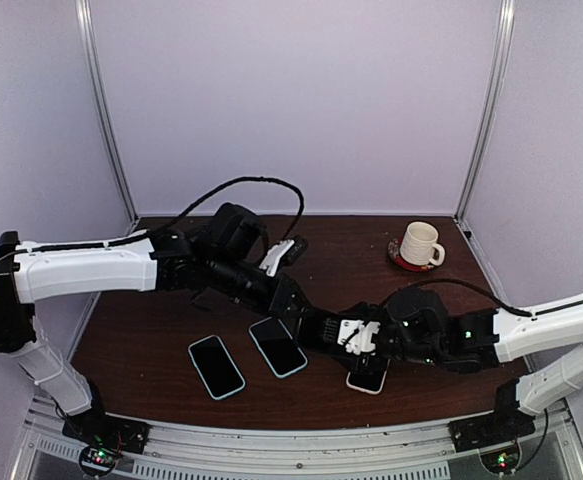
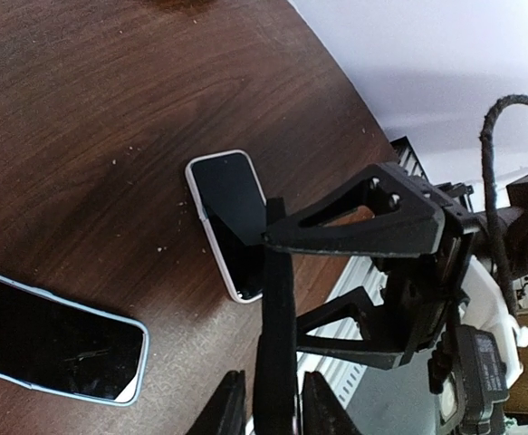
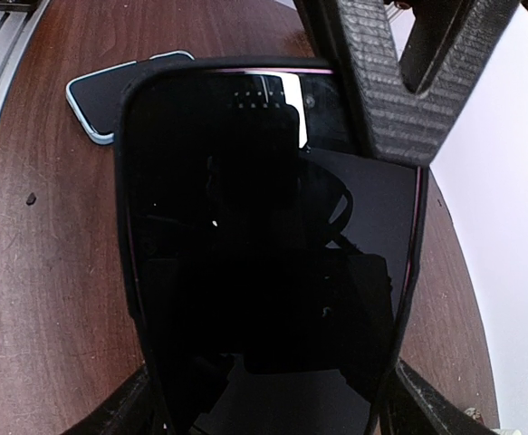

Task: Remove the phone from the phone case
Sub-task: Pass from the right arm to the left

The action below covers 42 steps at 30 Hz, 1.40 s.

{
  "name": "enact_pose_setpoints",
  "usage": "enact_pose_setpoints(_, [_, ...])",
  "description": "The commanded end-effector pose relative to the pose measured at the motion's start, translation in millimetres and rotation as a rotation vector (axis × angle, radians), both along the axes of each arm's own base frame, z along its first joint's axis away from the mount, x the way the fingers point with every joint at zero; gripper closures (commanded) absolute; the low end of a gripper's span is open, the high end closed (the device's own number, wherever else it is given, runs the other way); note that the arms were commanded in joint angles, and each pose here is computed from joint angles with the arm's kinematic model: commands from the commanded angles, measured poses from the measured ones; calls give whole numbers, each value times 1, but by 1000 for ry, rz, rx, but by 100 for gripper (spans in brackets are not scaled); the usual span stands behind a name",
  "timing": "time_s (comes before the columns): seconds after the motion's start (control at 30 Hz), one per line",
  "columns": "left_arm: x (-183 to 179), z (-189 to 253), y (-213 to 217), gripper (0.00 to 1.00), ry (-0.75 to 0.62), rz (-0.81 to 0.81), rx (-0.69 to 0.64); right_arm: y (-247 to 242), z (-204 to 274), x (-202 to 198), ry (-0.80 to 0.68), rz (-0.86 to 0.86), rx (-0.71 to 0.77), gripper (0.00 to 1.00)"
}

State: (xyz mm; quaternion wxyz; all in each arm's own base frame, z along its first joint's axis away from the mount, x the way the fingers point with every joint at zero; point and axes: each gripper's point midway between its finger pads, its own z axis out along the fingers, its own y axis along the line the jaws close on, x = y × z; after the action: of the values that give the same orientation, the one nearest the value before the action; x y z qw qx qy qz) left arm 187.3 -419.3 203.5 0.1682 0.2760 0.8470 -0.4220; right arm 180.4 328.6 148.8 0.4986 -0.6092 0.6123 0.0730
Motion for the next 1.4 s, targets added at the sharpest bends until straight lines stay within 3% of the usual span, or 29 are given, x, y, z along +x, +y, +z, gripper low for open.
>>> enact_pose_setpoints(0.0, [6,3,-2,81,-49,5,26,11,31,6,-49,-15,87,47])
enact_pose_setpoints(0.1, [8,0,0,99,-67,14,40,11,32,5,-48,-14,89,46])
enact_pose_setpoints(0.2, [14,3,3,100,-108,39,46,10,35,5,-49,-14,96,41])
enact_pose_setpoints(0.33, [17,17,5,100,-170,57,16,5,43,8,-42,-57,129,13])
enact_pose_setpoints(0.43, [20,34,10,100,-230,75,-30,0,53,10,-15,-100,182,1])
enact_pose_setpoints(0.63, [18,71,27,100,-377,75,-92,-23,85,20,38,-267,336,0])
enact_pose_setpoints(0.77, [13,91,35,100,-479,40,-139,-30,89,13,100,-277,403,0])
enact_pose_setpoints(1.13, [-18,136,66,100,-759,-90,-250,-43,131,-28,197,-92,635,0])
enact_pose_setpoints(1.37, [-40,160,82,100,-945,-164,-350,-41,142,-41,276,-35,698,0])
